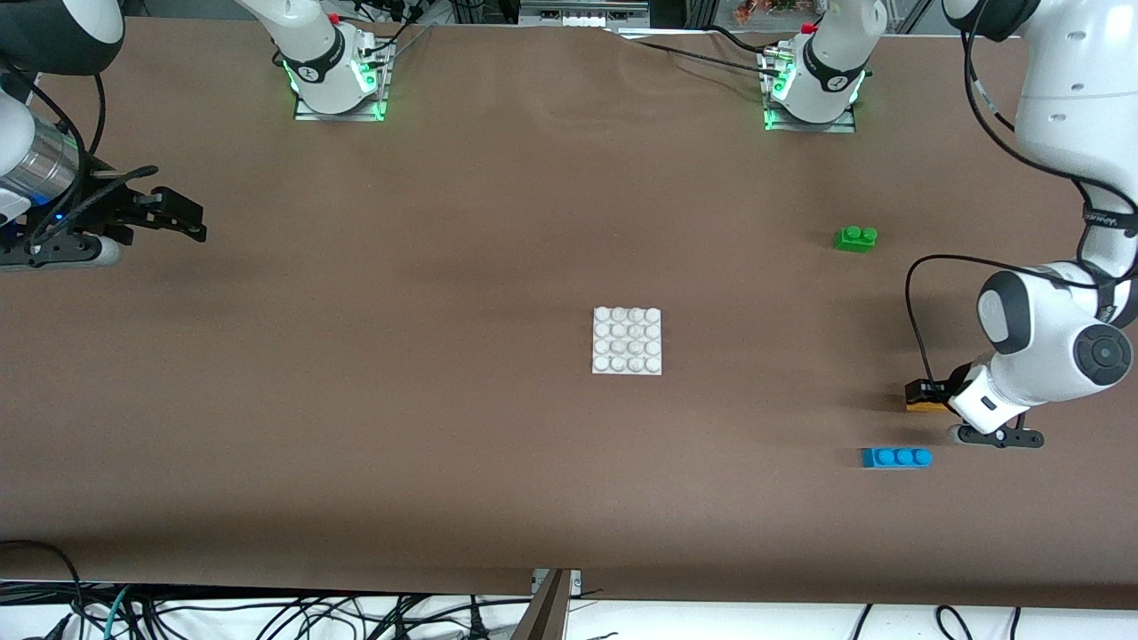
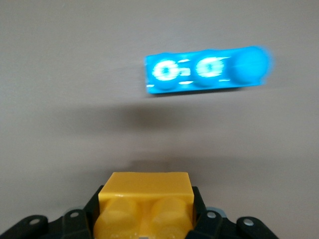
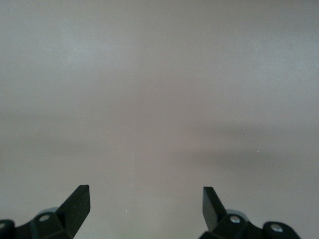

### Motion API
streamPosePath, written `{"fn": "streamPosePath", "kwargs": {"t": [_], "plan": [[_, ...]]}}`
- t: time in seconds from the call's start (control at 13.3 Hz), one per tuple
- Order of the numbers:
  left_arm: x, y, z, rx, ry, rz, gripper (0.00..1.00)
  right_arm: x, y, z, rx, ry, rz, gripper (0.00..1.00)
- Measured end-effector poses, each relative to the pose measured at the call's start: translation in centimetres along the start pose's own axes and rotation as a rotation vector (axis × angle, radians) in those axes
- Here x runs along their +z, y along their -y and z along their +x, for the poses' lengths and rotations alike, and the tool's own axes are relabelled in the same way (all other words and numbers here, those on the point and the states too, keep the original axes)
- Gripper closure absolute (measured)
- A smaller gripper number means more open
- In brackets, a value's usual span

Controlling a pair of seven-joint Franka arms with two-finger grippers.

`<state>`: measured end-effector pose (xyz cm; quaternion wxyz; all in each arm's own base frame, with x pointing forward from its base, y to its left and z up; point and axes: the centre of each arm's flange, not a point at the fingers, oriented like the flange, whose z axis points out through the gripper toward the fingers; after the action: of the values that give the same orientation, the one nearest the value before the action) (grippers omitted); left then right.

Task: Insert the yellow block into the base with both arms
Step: 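Carry the yellow brick over the white base plate with the left gripper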

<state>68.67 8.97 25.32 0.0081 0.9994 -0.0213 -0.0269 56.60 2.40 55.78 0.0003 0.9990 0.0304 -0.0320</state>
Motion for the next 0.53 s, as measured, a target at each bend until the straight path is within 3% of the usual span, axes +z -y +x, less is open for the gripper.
{"fn": "streamPosePath", "kwargs": {"t": [0.3,0.53], "plan": [[-9.1,-13.7,-0.8,0.001,0.054,-0.010,0.32,0.0,0.1,0.0,-0.001,0.000,0.000,0.00],[-11.3,-25.2,-1.8,0.007,0.056,-0.011,0.32,0.0,0.1,0.0,-0.002,0.000,0.000,0.00]]}}
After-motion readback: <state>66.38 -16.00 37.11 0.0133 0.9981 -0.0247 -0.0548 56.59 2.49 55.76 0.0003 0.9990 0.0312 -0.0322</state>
